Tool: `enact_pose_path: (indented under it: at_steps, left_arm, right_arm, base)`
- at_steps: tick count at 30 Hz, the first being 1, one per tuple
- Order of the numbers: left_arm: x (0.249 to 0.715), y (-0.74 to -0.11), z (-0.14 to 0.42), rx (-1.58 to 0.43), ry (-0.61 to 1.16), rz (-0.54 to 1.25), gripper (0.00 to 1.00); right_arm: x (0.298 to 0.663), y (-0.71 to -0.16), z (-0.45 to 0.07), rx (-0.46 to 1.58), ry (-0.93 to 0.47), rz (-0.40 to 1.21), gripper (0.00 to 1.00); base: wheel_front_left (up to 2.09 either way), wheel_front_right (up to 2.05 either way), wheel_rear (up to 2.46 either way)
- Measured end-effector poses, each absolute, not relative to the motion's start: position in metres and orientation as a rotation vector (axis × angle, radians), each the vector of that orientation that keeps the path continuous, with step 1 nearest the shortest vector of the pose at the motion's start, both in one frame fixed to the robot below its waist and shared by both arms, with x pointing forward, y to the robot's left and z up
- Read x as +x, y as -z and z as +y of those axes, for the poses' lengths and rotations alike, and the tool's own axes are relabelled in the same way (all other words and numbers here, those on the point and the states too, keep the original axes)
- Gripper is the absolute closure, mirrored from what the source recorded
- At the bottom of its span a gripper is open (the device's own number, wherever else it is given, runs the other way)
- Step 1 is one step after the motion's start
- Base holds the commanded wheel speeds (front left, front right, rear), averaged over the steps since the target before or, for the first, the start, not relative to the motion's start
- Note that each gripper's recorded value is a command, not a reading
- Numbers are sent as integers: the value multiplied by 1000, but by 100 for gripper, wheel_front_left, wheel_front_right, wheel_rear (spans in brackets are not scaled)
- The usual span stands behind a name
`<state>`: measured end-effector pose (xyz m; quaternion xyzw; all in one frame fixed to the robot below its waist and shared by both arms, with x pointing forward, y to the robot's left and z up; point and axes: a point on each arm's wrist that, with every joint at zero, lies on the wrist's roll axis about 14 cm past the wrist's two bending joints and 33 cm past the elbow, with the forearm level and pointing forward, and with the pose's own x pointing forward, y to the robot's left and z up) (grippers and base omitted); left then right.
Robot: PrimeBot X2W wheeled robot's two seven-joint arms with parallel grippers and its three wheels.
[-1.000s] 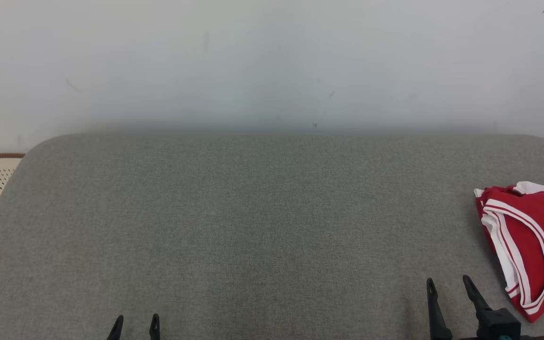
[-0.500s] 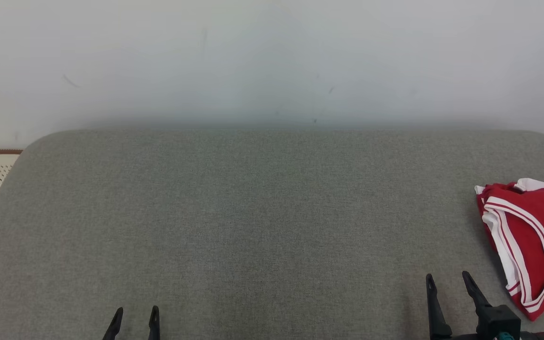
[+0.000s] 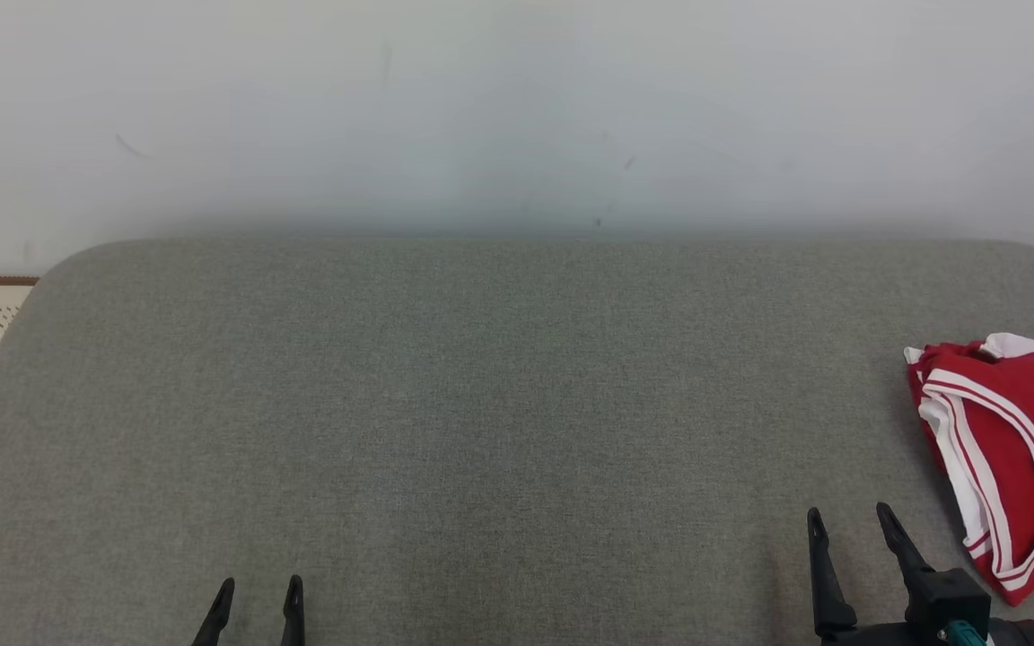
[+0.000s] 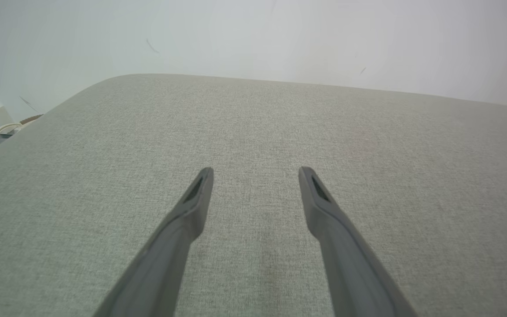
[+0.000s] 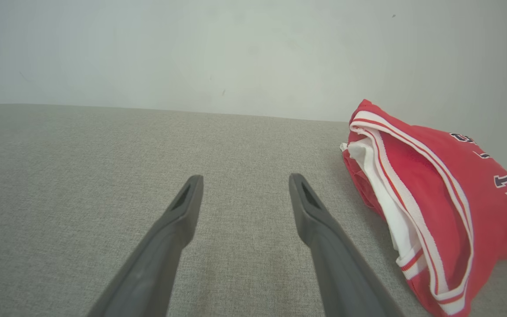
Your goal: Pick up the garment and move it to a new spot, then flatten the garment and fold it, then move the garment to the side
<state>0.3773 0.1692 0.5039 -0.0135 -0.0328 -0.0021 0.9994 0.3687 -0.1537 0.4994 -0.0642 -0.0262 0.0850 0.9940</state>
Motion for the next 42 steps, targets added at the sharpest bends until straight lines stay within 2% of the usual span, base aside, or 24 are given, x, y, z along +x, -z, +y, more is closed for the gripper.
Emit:
enact_pose_path:
  at_steps: [9, 10, 17, 42]
  left_arm:
    - [381, -507, 166, -38, 21, -73, 0]
    - [381, -505, 166, -40, 22, -68, 100]
    - [371, -476, 169, -88, 3, 34, 100]
    - [374, -474, 184, -537, -74, 83, 100]
  right_arm:
    - [373, -503, -152, -127, -174, -62, 0]
    - [373, -501, -152, -126, -174, -56, 100]
    - [360, -468, -160, -71, -148, 59, 100]
    - [369, -477, -181, 413, -17, 72, 100]
  base:
    - [0, 0, 0]
    - [0, 0, 0]
    - [0, 0, 0]
    - [0, 0, 0]
